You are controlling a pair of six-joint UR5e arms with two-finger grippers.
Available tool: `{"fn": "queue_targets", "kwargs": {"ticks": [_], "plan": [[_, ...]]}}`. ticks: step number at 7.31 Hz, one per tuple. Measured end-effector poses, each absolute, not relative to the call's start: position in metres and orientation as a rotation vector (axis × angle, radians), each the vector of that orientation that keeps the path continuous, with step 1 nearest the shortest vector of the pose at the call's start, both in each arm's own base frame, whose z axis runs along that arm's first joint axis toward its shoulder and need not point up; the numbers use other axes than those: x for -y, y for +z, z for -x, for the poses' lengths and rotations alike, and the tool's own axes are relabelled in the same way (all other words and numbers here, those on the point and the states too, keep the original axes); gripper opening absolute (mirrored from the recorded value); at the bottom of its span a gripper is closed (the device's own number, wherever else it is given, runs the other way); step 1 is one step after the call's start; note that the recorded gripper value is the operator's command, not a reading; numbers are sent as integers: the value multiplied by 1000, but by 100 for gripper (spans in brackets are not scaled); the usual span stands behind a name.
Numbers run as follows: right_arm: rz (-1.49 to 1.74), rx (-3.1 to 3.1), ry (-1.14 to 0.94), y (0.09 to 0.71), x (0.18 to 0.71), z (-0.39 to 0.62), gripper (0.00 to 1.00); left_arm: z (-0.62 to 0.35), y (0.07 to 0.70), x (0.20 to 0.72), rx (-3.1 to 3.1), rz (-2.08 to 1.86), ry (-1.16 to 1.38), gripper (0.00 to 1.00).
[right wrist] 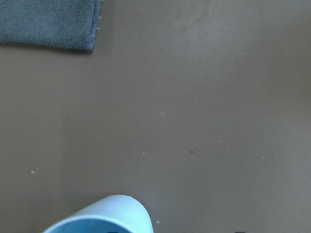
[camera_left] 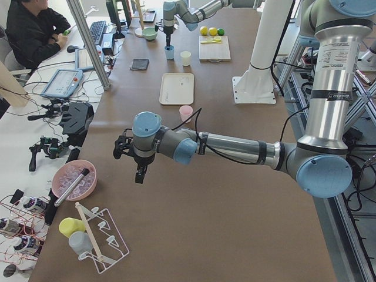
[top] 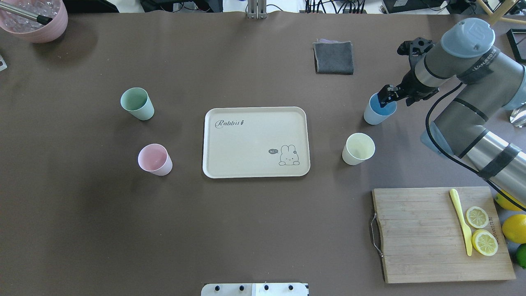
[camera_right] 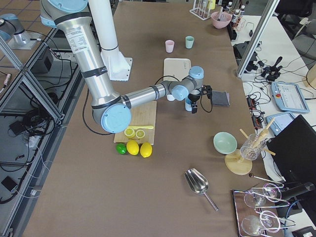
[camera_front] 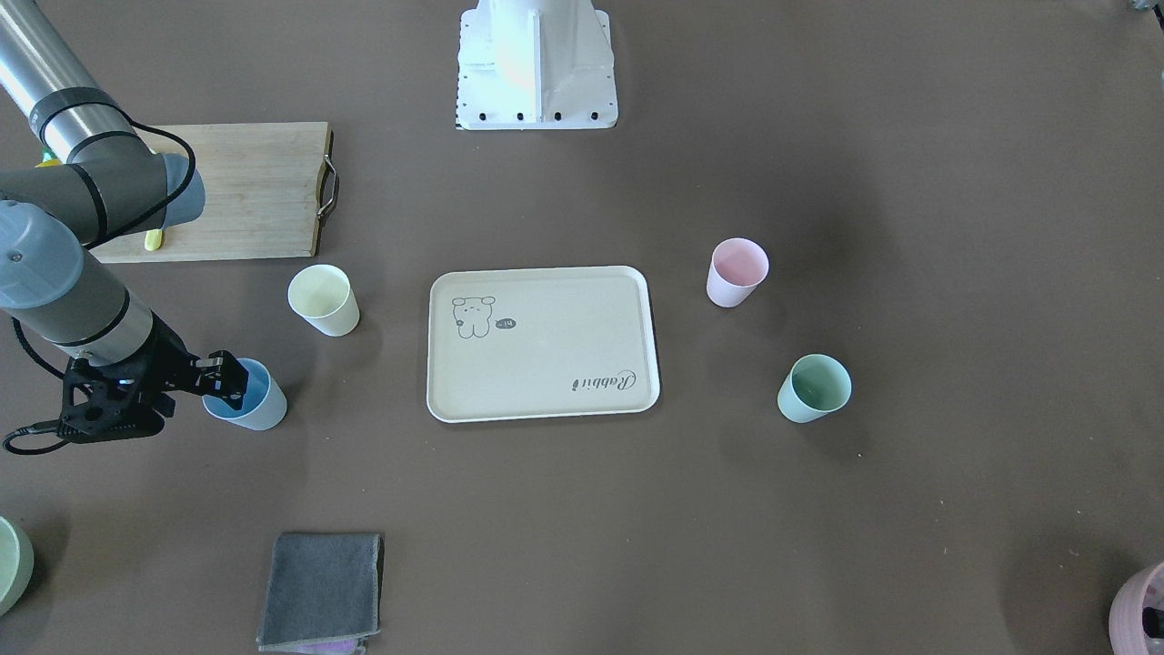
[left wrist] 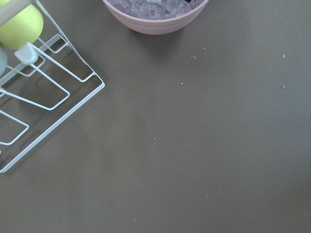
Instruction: Place all cups on tray
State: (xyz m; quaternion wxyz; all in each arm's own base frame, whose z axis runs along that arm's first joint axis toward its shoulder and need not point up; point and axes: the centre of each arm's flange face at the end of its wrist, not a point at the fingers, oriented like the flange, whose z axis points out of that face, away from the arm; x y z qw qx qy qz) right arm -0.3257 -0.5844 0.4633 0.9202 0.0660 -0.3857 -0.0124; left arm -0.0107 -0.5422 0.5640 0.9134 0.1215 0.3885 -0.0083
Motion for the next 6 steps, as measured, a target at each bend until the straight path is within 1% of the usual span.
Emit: {"fn": "queue_targets", "kwargs": {"ticks": [2,6], "plan": [[-150,810,-32,462,579,330,0,11,564,542,-800,-251,-17,98],[-172,886,2,409,569,330,0,11,564,542,-799,-250,-18,98]]}}
